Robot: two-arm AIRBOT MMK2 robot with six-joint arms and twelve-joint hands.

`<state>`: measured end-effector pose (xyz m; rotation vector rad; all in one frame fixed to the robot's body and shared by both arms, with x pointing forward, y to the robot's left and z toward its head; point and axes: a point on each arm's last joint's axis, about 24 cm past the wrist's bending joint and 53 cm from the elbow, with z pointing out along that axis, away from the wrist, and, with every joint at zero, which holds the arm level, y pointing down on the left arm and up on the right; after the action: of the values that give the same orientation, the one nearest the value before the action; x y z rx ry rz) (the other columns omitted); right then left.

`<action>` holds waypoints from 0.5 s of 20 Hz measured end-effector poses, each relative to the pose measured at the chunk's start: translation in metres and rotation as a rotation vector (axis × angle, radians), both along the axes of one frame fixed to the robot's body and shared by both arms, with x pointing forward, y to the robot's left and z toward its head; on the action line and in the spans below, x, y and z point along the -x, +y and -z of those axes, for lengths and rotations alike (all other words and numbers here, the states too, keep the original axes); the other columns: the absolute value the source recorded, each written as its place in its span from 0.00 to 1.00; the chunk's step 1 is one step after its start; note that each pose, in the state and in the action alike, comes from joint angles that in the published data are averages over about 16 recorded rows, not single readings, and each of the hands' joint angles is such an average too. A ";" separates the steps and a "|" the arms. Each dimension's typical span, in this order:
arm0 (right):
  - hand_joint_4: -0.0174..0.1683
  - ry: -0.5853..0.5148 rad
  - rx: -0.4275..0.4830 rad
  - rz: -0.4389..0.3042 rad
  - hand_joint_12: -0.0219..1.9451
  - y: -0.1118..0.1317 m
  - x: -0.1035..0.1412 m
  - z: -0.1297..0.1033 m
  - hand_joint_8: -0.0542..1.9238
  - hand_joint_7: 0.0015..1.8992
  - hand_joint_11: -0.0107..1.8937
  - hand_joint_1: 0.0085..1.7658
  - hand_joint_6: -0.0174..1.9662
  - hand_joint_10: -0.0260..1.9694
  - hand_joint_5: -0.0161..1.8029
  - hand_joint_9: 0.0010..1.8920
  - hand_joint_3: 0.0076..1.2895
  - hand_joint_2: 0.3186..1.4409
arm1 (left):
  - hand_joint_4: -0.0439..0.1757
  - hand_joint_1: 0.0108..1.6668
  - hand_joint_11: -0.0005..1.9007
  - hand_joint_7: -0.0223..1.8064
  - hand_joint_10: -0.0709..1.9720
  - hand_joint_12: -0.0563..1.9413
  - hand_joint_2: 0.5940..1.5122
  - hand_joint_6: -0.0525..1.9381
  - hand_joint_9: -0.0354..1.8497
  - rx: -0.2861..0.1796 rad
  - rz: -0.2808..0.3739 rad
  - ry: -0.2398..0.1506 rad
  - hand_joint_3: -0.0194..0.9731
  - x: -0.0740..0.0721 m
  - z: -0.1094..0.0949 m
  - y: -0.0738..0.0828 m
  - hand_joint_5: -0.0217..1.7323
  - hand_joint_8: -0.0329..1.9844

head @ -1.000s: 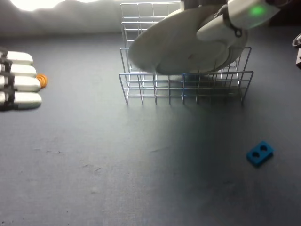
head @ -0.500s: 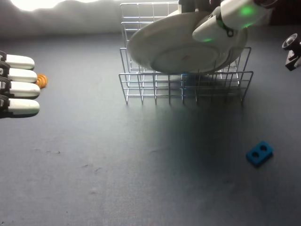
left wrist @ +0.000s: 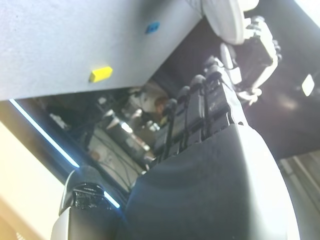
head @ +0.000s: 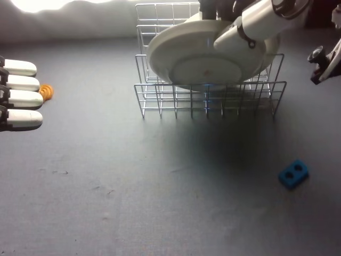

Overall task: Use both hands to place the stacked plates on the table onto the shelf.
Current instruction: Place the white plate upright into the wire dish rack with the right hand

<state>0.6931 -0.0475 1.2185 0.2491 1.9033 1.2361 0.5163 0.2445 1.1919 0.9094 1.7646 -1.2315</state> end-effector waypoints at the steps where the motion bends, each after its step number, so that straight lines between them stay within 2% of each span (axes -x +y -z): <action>1: 0.05 0.001 0.003 0.001 0.55 0.000 -0.001 0.003 0.41 0.63 0.50 0.70 0.39 0.03 0.54 0.75 0.00 0.58 | 0.23 0.00 0.01 0.02 0.04 0.03 0.53 0.03 0.03 0.000 -0.001 -0.001 0.03 0.000 0.000 0.000 0.03 0.02; 10: 0.04 0.008 0.020 0.009 0.55 -0.001 -0.010 0.020 0.40 0.63 0.50 0.70 0.39 0.03 0.53 0.75 0.00 0.58 | 0.23 0.00 0.01 0.02 0.04 0.03 0.52 0.03 0.03 -0.013 -0.018 -0.006 0.03 -0.007 -0.001 0.009 0.02 0.02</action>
<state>0.7029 -0.0487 1.1982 0.2520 1.9185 1.2112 0.5236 0.2536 1.1926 0.9023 1.7738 -1.2062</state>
